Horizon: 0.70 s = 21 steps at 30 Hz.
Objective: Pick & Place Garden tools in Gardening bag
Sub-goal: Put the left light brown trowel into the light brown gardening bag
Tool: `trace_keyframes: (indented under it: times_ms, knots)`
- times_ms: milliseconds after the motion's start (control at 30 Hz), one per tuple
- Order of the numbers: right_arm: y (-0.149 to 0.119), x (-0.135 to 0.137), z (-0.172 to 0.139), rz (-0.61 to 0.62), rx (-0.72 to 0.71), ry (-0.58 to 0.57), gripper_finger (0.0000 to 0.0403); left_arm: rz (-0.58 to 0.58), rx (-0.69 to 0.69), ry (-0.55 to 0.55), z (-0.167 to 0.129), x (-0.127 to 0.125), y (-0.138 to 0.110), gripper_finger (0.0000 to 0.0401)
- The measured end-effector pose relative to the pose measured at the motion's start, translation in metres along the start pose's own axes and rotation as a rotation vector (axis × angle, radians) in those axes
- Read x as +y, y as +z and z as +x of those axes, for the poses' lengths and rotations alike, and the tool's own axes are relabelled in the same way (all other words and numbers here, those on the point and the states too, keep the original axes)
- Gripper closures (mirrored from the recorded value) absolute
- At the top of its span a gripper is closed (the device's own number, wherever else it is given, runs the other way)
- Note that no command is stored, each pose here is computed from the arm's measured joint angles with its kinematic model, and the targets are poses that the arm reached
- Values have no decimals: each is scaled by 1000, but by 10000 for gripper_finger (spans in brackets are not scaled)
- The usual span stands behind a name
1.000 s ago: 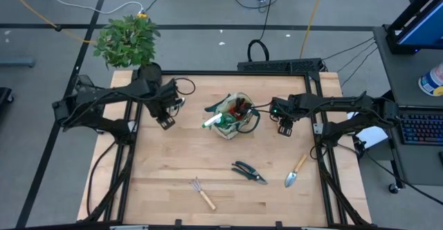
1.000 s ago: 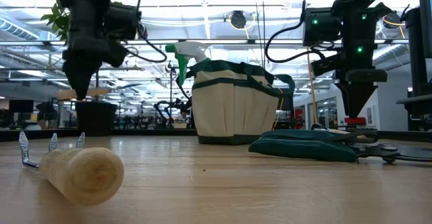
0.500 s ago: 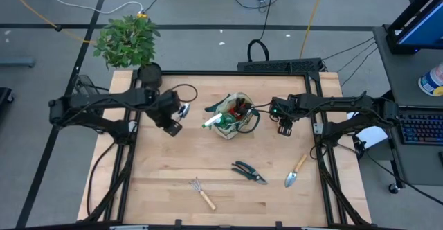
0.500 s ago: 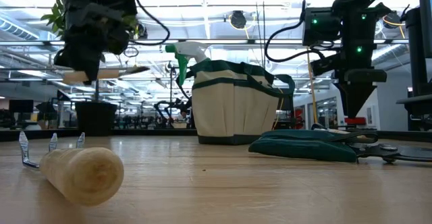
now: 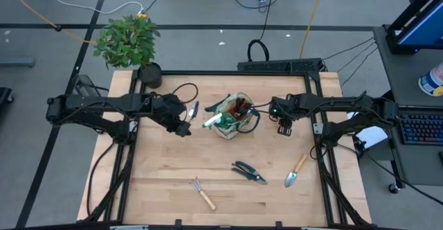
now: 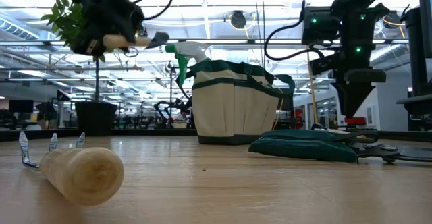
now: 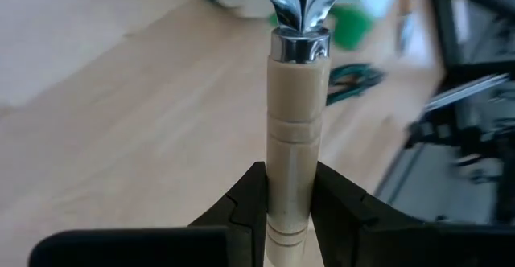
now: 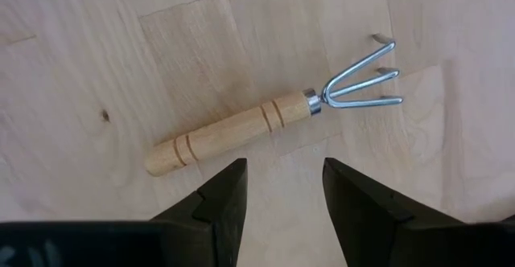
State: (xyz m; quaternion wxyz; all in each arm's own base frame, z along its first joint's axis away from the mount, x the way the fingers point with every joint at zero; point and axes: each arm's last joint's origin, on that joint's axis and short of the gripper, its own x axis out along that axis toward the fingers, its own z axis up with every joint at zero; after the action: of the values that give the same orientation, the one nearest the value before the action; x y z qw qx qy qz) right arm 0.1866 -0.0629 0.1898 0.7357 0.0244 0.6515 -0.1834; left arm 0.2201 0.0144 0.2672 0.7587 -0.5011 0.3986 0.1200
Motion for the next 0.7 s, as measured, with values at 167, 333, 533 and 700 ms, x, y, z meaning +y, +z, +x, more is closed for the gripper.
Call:
trace_keyframes:
  times_ms: [167,333,533,700]
  knots:
    - [9,0,0,-84,-95,-10,245,-75,-52,-79,2,-14,-3,327]
    - [32,-1,-5,-150,-327,-43,245,-205,-125,-119,-7,-34,-5,327]
    - [49,-3,-13,-225,-522,-98,245,-319,-313,-202,-34,-69,-5,327]
    - [56,-4,-18,-253,-598,-127,245,-384,-450,-255,-51,-94,-3,327]
